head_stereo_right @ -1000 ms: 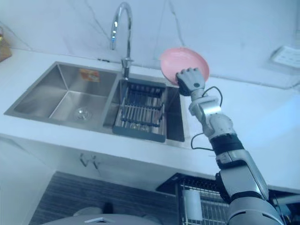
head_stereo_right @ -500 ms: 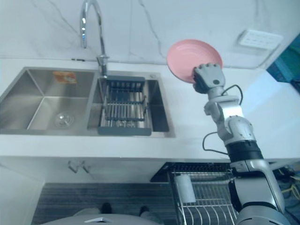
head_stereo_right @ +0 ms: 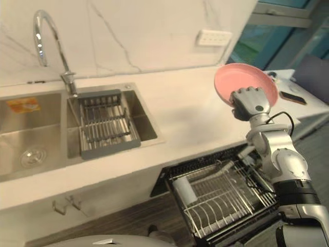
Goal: Walk over to the sink, pick up the cup, carry it to the dishwasher, place the cup inside the dishwasher, then close the dishwasher door
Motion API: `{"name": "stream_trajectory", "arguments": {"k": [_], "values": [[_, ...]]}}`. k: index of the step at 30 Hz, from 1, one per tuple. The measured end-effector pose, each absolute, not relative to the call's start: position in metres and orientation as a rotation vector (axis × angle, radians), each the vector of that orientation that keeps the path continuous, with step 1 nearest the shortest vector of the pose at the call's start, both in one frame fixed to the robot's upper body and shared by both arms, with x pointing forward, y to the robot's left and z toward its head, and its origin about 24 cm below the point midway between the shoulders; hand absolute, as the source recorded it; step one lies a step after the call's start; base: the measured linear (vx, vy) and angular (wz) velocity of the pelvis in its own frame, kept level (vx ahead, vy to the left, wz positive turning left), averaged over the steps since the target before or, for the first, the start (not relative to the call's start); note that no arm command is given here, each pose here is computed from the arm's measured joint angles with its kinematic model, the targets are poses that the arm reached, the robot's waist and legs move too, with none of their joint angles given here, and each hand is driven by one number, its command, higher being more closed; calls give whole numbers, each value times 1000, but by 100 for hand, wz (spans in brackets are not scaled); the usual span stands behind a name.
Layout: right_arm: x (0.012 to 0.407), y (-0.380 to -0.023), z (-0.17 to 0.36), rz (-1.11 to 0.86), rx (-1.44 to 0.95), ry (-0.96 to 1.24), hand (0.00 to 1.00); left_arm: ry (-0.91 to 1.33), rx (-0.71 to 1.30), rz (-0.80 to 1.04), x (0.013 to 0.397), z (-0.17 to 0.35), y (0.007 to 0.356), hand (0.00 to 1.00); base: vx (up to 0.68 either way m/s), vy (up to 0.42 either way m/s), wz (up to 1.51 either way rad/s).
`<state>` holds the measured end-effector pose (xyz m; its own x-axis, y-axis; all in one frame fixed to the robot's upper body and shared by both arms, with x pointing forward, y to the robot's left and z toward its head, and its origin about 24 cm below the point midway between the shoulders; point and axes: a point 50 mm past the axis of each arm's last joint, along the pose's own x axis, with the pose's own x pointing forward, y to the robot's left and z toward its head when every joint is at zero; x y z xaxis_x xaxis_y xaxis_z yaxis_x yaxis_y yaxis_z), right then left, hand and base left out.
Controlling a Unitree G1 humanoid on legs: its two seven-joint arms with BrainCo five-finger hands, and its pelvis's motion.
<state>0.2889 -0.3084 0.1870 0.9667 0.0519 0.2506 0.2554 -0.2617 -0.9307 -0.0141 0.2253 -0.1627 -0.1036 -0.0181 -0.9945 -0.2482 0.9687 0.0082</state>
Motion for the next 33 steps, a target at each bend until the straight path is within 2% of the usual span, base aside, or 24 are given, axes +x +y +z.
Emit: {"name": "stream_trajectory", "arguments": {"k": [12, 19, 26, 33], "values": [[265, -331, 167, -176, -1842, -85, 100, 1741, -197, 295, -20, -163, 224, 0, 19, 33, -32], [259, -336, 155, -178, -1778, -39, 100, 1765, -281, 375, -25, -163, 219, 0, 36, -26, -14], [242, -356, 118, -176, -1697, 163, 100, 1757, -313, 401, -24, -164, 218, 0, 5, -33, 2], [233, -359, 86, -180, -1583, 299, 100, 1746, -309, 407, -19, -164, 218, 0, 6, -3, 3]]}}
